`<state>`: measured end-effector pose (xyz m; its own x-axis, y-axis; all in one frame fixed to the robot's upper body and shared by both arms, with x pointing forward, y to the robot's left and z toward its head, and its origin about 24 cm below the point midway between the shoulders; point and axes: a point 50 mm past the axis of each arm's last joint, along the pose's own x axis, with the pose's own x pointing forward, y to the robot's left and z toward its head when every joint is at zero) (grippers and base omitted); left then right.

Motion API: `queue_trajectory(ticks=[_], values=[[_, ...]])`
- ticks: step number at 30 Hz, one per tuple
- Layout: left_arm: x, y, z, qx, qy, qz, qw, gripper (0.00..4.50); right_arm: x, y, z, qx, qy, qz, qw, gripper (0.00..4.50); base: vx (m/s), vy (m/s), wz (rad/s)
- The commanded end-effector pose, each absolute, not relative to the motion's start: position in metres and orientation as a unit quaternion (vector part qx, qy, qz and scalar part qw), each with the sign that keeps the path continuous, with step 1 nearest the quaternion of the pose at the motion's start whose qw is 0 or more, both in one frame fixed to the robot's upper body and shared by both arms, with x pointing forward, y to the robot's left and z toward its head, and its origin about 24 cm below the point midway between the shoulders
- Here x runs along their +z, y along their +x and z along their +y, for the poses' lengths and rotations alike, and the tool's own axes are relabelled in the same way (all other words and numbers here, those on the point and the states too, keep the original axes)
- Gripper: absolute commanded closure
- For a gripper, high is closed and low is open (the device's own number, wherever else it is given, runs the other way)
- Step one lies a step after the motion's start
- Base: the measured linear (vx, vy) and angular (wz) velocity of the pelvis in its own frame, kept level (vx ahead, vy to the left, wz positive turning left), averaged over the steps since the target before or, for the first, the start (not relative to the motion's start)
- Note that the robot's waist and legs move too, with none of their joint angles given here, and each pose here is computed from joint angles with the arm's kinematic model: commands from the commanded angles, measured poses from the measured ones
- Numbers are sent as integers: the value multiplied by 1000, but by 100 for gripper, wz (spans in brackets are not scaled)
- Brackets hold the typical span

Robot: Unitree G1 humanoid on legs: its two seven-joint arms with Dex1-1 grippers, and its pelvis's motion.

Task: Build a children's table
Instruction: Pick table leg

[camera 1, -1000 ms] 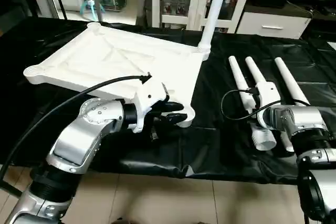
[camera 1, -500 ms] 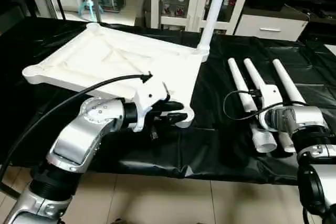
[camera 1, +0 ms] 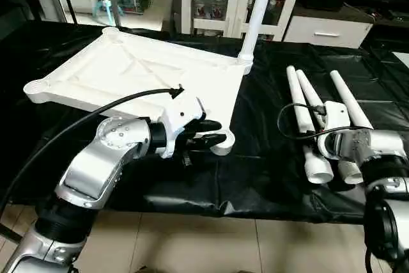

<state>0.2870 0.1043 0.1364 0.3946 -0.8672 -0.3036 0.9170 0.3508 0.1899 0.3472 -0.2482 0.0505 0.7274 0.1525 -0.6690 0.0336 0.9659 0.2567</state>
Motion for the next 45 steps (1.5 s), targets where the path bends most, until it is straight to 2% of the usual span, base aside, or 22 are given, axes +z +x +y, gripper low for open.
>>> queue_trajectory(ticks=[1, 3, 8, 10, 12, 15, 17, 19, 20, 21, 33, 36, 38, 40, 45], values=[[145, 290, 105, -537, 175, 59, 823, 312, 76, 354, -251, 63, 149, 295, 942, 268, 0, 0, 0], [148, 291, 106, -528, 165, 50, 832, 312, 92, 349, -249, 123, 193, 245, 942, 268, 0, 0, 0], [150, 293, 109, -516, 154, 42, 841, 312, 100, 338, -251, 162, 221, 229, 934, 268, 0, 0, 0], [153, 296, 111, -504, 124, 35, 854, 312, 104, 312, -254, 232, 292, 198, 906, 268, 0, 0, 0], [155, 295, 111, -502, 105, 31, 858, 312, 107, 299, -251, 275, 327, 169, 888, 268, 0, 0, 0], [155, 296, 111, -501, 93, 31, 860, 312, 112, 289, -246, 316, 355, 133, 870, 268, 0, 0, 0], [155, 299, 110, -493, 68, 33, 867, 312, 118, 275, -237, 373, 386, 83, 840, 268, 0, 0, 0], [155, 300, 109, -490, 58, 34, 869, 312, 118, 271, -233, 387, 391, 78, 832, 268, 0, 0, 0], [155, 302, 109, -488, 48, 36, 871, 312, 119, 267, -228, 404, 396, 77, 821, 268, 0, 0, 0], [157, 304, 107, -486, 26, 40, 872, 312, 122, 261, -221, 438, 409, 75, 797, 268, 0, 0, 0], [165, 303, 96, -495, -9, 29, 868, 312, 135, 257, -213, 481, 418, 64, 768, 268, 0, 0, 0], [174, 302, 88, -507, -64, 11, 859, 312, 137, 255, -208, 496, 413, 69, 761, 268, 0, 0, 0], [183, 302, 81, -518, -131, 13, 845, 279, 138, 252, -201, 511, 402, 79, 756, 268, 0, 0, 0], [186, 304, 78, -521, -158, 14, 839, 276, 139, 251, -198, 519, 397, 83, 752, 268, 0, 0, 0], [193, 311, 72, -528, -221, 20, 820, 231, 141, 248, -189, 542, 382, 98, 742, 268, 0, 0, 0]])
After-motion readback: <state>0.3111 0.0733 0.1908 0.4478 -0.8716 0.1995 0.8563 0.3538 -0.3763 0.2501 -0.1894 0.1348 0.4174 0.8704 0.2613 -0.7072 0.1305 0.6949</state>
